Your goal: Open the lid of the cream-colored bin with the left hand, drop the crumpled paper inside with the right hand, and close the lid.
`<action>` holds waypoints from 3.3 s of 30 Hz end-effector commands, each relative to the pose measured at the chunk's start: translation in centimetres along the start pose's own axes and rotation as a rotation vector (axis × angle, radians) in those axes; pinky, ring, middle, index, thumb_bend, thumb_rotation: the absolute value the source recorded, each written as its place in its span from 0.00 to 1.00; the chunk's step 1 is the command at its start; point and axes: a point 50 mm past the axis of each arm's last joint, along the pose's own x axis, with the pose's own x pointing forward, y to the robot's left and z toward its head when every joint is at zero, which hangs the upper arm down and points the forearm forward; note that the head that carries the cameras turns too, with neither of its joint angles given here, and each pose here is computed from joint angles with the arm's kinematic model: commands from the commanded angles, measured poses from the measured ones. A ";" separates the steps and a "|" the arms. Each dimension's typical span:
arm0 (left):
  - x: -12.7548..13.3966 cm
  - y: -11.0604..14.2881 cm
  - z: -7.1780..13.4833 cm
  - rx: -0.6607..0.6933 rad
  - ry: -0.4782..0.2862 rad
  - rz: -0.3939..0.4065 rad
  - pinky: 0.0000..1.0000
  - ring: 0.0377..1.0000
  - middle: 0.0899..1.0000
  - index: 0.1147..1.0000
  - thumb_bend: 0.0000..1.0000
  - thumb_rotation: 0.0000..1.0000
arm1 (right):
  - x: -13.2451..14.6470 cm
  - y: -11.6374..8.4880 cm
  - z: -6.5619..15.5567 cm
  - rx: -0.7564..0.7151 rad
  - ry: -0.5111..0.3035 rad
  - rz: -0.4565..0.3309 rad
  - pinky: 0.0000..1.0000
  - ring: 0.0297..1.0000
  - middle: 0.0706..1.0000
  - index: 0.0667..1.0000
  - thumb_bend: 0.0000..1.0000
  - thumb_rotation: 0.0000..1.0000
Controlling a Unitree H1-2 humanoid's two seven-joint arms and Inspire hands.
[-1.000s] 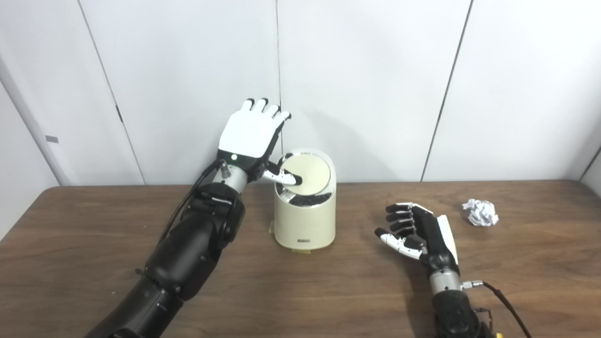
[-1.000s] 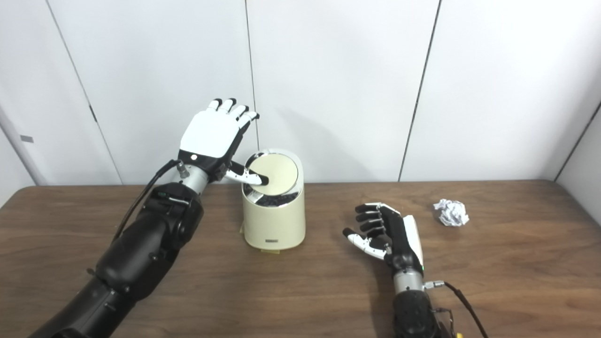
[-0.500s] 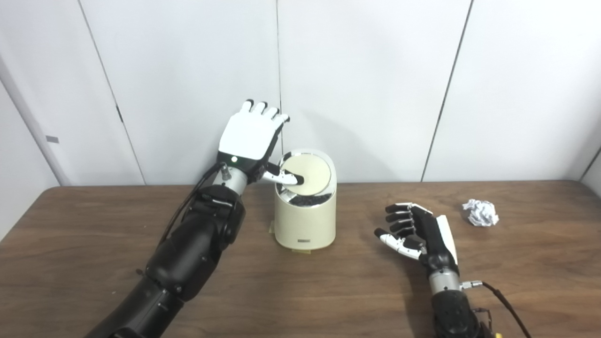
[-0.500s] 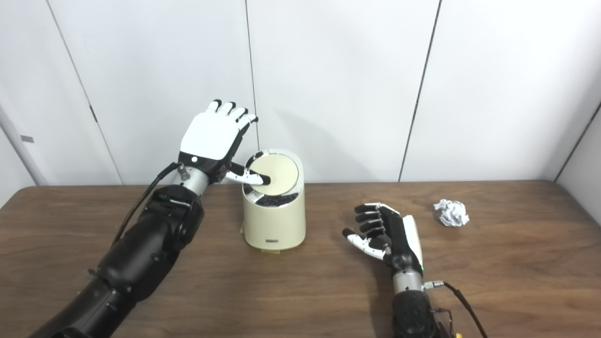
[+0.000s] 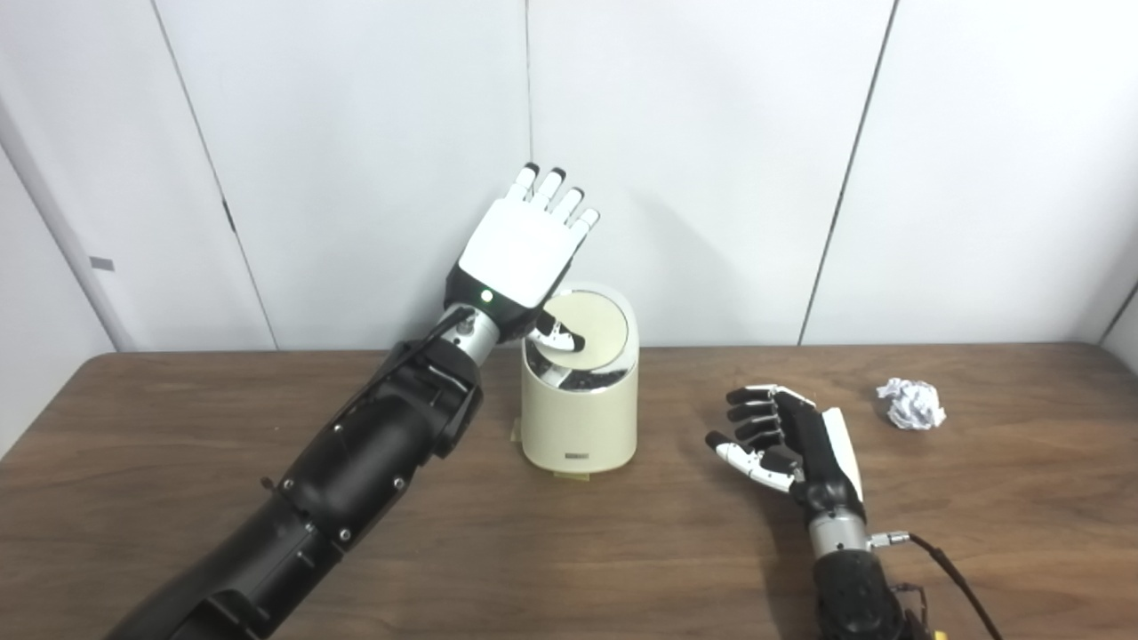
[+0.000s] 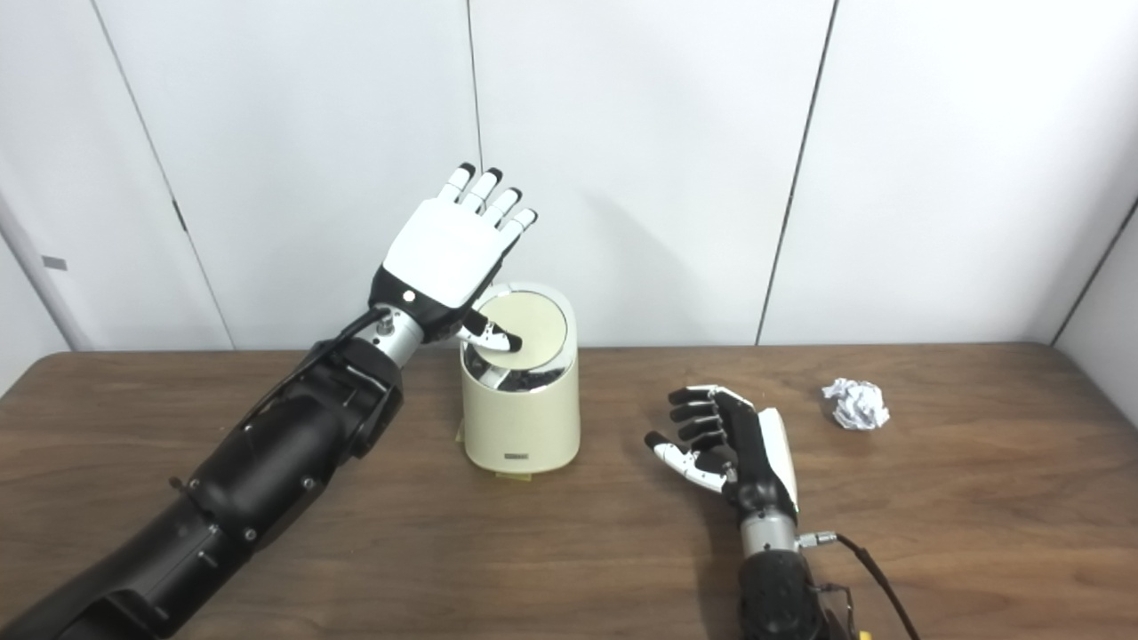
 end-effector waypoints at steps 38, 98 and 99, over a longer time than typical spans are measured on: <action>-2.7 4.9 -7.1 -0.649 0.367 0.146 0.78 0.88 0.89 0.89 0.83 0.98 | 1.6 -0.9 2.3 -0.001 -0.082 -0.024 0.47 0.53 0.56 0.59 0.39 0.11; -17.7 -9.9 -2.9 -1.049 0.404 0.270 0.63 0.74 0.74 0.72 0.37 0.61 | 13.4 -20.7 8.1 -1.194 0.208 0.203 0.60 0.82 0.89 0.79 1.00 0.19; -17.7 -9.9 -2.9 -1.047 0.403 0.270 0.62 0.74 0.74 0.72 0.37 0.61 | 13.5 -20.8 8.0 -1.191 0.211 0.210 0.61 0.83 0.89 0.79 1.00 0.19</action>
